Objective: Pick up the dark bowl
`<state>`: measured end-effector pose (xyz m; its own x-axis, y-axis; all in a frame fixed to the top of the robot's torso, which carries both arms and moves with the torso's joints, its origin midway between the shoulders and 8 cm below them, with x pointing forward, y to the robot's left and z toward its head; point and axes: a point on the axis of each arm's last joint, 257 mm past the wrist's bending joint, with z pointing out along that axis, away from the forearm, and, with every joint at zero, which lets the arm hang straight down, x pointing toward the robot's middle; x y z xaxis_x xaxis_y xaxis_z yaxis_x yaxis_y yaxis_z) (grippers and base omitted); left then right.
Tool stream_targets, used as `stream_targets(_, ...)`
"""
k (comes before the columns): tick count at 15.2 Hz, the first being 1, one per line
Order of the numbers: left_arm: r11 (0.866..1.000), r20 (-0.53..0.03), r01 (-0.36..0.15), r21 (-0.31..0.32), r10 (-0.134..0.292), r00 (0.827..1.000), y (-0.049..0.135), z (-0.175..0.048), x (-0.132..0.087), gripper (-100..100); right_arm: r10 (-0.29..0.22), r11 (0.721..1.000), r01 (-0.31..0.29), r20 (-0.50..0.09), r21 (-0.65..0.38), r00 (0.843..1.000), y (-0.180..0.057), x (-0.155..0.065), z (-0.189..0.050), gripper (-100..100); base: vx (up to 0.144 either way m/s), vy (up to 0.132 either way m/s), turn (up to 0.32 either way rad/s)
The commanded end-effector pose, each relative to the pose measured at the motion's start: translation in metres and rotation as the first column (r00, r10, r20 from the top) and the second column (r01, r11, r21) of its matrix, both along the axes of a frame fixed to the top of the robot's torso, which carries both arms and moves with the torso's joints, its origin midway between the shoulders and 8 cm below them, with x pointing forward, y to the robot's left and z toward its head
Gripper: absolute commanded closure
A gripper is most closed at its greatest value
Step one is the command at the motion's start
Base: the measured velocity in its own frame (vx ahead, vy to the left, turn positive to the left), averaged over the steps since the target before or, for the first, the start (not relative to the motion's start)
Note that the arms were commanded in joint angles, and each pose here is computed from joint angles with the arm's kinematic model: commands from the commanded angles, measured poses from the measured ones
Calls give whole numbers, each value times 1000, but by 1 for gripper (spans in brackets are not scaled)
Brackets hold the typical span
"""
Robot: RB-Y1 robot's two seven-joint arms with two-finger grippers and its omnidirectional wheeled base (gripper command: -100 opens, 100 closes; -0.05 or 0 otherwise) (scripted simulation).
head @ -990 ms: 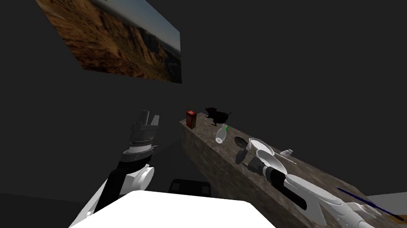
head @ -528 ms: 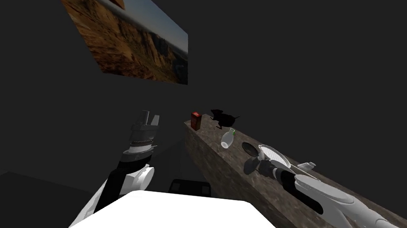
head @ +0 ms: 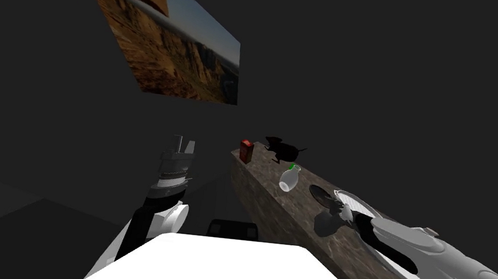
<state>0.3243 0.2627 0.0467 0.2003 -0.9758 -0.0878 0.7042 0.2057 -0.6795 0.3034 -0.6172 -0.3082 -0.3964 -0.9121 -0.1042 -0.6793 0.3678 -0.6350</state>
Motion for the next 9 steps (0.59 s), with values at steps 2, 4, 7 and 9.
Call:
stream_targets(2, 1000, 0, 0, 0, 0, 1000, 0, 0, 0, 0, -14, 1000, 14, 7, 3, 1000, -1, -3, -10, -100, 28, -21, 95)
stream_targets(4, 1000, 0, 0, 0, 0, 1000, 0, 0, 0, 0, -14, 1000, 14, 7, 4, 1000, 0, -5, -11, -100, 12, -44, 72)
stream_targets(7, 1000, 0, 0, 0, 0, 1000, 0, 0, 0, 0, -16, 1000, 16, 6, 5, 1000, 0, -6, -12, 100, 1, -4, 1)
stream_targets(9, 1000, 0, 0, 0, 0, 1000, 0, 0, 0, 0, -15, 1000, 15, 7, 3, 1000, 0, -5, -12, 100, 0, 0, 0)
